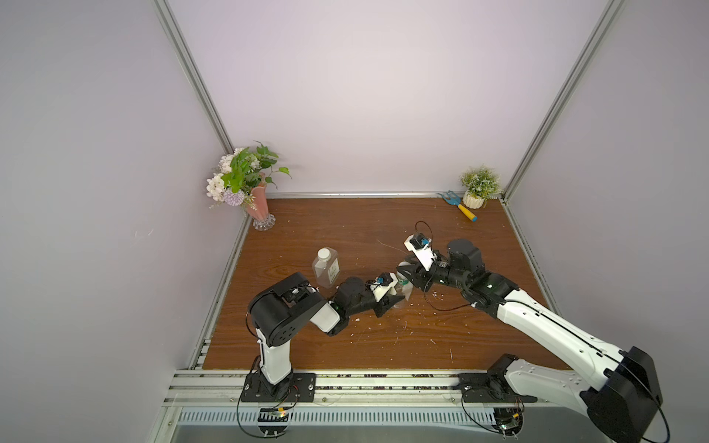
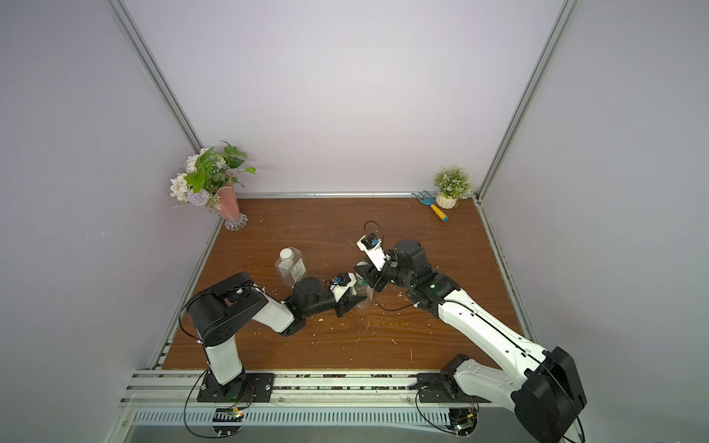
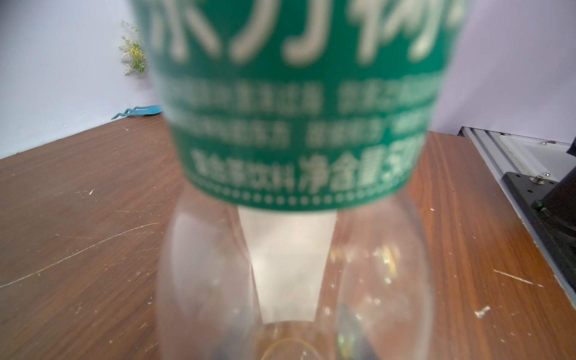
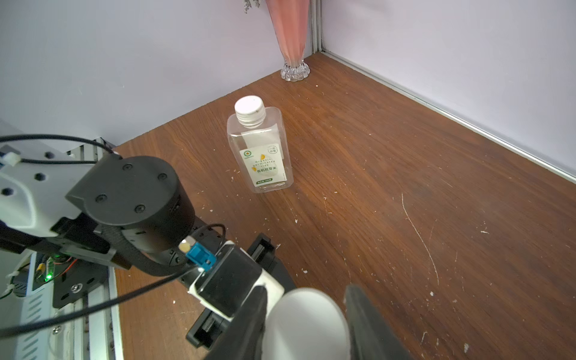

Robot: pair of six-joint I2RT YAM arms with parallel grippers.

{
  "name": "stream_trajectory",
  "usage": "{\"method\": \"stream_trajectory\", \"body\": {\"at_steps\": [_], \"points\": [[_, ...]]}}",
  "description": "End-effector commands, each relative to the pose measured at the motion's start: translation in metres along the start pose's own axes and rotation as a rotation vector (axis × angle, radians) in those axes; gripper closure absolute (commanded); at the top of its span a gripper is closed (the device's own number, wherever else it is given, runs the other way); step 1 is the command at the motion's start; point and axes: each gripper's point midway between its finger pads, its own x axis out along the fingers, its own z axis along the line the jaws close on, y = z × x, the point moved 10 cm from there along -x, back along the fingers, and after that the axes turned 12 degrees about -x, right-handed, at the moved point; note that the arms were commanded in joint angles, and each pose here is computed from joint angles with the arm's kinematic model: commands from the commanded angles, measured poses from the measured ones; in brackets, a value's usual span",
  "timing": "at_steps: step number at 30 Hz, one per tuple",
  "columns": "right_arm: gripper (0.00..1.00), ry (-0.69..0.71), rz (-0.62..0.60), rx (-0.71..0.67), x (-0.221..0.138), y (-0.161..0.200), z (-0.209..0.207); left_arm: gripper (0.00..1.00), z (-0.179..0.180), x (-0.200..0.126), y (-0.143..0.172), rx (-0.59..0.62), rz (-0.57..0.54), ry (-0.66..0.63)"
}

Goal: Screw on the bottle caps
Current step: Screw the bottle cap onto the plastic bottle.

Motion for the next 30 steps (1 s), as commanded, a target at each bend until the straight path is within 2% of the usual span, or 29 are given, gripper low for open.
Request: {"method": "stream_trajectory", "body": {"at_steps": [1,8,16,30], "points": [[0.56,0.002,-0.026,0.009,-0.005,-0.002,0.002,0.68,0.003,-0.003,0.001,-0.001,0.001,-0.015],[0.56,0.008,-0.030,0.030,-0.007,0.005,0.004,0.74,0.005,-0.001,0.001,-0.022,-0.001,-0.024],[0.56,0.041,-0.016,0.072,-0.003,0.015,0.009,0.75,0.007,0.001,0.000,-0.040,-0.005,-0.040],[0.55,0.156,0.011,0.150,0.002,0.013,0.016,0.79,0.007,0.001,-0.003,-0.039,-0.035,-0.111]]}}
